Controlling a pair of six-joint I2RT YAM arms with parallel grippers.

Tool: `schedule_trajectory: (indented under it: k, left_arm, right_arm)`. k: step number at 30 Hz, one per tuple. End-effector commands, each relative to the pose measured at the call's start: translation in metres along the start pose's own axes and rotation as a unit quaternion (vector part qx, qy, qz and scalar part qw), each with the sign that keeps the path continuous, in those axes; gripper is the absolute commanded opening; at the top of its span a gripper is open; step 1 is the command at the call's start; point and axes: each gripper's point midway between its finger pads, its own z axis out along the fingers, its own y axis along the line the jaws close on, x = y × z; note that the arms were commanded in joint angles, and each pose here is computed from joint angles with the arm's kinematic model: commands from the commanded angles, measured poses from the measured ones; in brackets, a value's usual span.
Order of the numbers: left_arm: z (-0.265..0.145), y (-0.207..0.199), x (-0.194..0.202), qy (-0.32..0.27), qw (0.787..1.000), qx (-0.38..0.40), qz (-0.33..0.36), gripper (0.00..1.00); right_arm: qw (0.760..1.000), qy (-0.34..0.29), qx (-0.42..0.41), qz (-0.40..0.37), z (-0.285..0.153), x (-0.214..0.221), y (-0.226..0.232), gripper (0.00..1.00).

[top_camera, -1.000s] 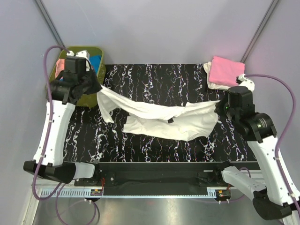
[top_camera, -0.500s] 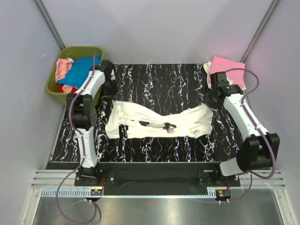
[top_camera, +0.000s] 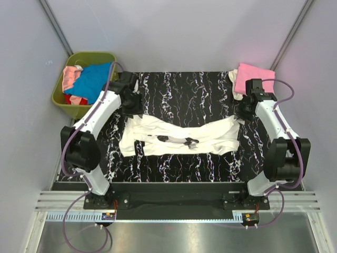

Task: Fold and stack the t-shirts
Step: Flatten the tshirt out

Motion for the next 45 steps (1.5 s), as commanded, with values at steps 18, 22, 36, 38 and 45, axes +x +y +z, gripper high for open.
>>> schedule_trajectory:
  k: [18,22,36,38,45]
  left_arm:
    - [0.103,0.044,0.057,0.081,0.993,0.034,-0.083,0.32]
    - [0.091,0.097,0.055,0.071,0.989,-0.010,-0.131,0.29]
    - [0.063,0.074,0.031,-0.004,0.993,0.019,-0.118,0.29]
    - [0.062,0.068,0.022,-0.014,0.993,0.022,-0.113,0.31]
    - [0.082,0.064,0.018,0.000,0.995,0.018,-0.102,0.31]
  right_arm:
    - [0.997,-0.008,-0.071,-0.004,-0.007,0.009,0.018,0.00]
    - [0.997,-0.010,-0.071,-0.006,-0.008,0.008,0.017,0.00]
    - [0.997,-0.012,-0.077,-0.004,-0.010,0.008,0.019,0.00]
    - [0.997,-0.012,-0.076,-0.006,-0.010,0.009,0.018,0.00]
    - [0.997,-0.013,-0.077,-0.007,-0.011,0.009,0.018,0.00]
